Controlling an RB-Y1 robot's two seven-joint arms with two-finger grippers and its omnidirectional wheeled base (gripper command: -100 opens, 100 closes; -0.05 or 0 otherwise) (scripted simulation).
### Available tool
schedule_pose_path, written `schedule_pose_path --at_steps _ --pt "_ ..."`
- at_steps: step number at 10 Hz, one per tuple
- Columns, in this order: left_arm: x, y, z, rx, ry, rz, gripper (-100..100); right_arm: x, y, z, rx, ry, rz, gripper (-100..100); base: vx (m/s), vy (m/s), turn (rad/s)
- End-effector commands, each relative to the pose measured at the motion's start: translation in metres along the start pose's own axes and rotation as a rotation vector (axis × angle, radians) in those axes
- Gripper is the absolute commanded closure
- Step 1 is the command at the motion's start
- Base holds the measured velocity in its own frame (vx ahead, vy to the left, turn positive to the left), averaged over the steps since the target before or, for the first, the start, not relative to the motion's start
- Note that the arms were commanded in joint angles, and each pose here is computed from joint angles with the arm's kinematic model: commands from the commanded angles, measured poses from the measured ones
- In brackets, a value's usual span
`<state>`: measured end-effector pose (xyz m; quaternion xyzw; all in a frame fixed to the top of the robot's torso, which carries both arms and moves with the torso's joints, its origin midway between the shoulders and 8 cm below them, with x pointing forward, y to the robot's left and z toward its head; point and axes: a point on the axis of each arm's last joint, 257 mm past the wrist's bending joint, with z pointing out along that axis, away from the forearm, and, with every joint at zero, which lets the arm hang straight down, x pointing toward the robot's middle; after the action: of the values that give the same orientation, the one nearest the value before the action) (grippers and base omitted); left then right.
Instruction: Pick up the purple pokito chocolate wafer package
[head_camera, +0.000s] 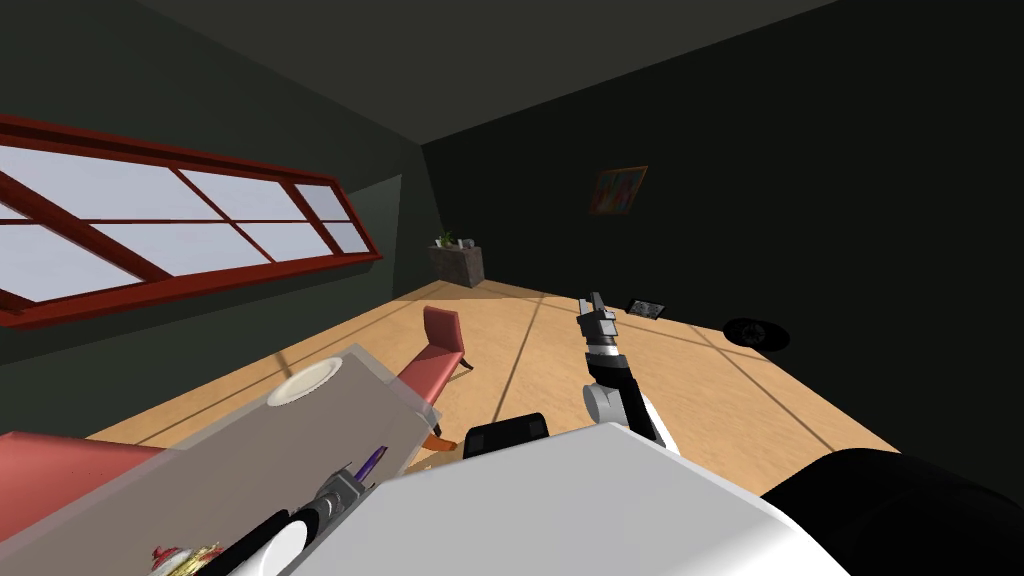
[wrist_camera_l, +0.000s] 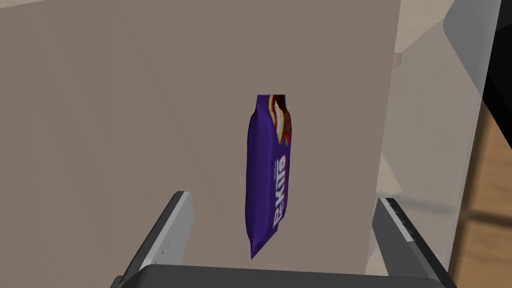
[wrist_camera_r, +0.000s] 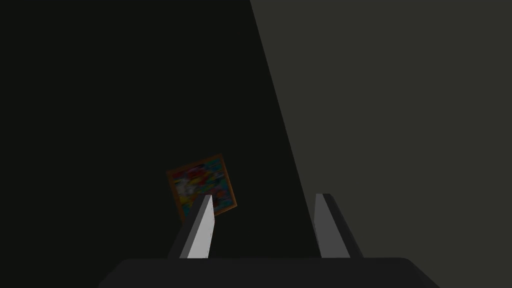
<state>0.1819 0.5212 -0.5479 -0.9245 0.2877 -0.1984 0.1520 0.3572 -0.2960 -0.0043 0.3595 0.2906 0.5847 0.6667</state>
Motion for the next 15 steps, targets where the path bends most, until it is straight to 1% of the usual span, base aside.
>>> schedule_pose_path --at_steps 1,3,4,5,6,8,9,10,11,15 --pt "-0.025 -0.004 -0.003 -0.018 -0.048 -0.03 -100 0.0 0.0 0.0 0.0 0.0 0.0 0 0.024 0.0 -0.106" --pt "-0.041 -0.007 -0.006 -0.029 -0.078 -0.051 -100 0.0 0.0 0.0 0.0 0.0 0.0 0 0.025 0.004 -0.06" --pt "-0.035 -0.007 -0.005 -0.025 -0.068 -0.044 -100 0.0 0.0 0.0 0.0 0.0 0.0 0 0.01 0.003 -0.004" --pt "-0.036 -0.007 -0.005 -0.026 -0.07 -0.046 0 0.0 0.0 0.0 0.0 0.0 0.0 0 0.0 0.0 0.0" --pt "-0.033 0.003 0.002 -0.026 -0.07 -0.047 -100 0.0 0.0 0.0 0.0 0.0 0.0 0 0.012 0.039 0.002" --pt "-0.03 0.011 0.008 -0.026 -0.07 -0.047 -100 0.0 0.0 0.0 0.0 0.0 0.0 0 0.02 0.067 -0.004" --pt "-0.027 0.019 0.013 -0.028 -0.07 -0.046 -100 0.0 0.0 0.0 0.0 0.0 0.0 0 0.025 0.067 0.0" --pt "-0.028 0.014 0.011 -0.028 -0.07 -0.049 -100 0.0 0.0 0.0 0.0 0.0 0.0 0 0.013 0.032 -0.006" --pt "-0.028 0.014 0.011 -0.027 -0.07 -0.047 100 0.0 0.0 0.0 0.0 0.0 0.0 0 0.002 0.006 -0.001" --pt "-0.028 0.014 0.011 -0.027 -0.07 -0.047 100 0.0 0.0 0.0 0.0 0.0 0.0 0 0.0 0.0 0.0"
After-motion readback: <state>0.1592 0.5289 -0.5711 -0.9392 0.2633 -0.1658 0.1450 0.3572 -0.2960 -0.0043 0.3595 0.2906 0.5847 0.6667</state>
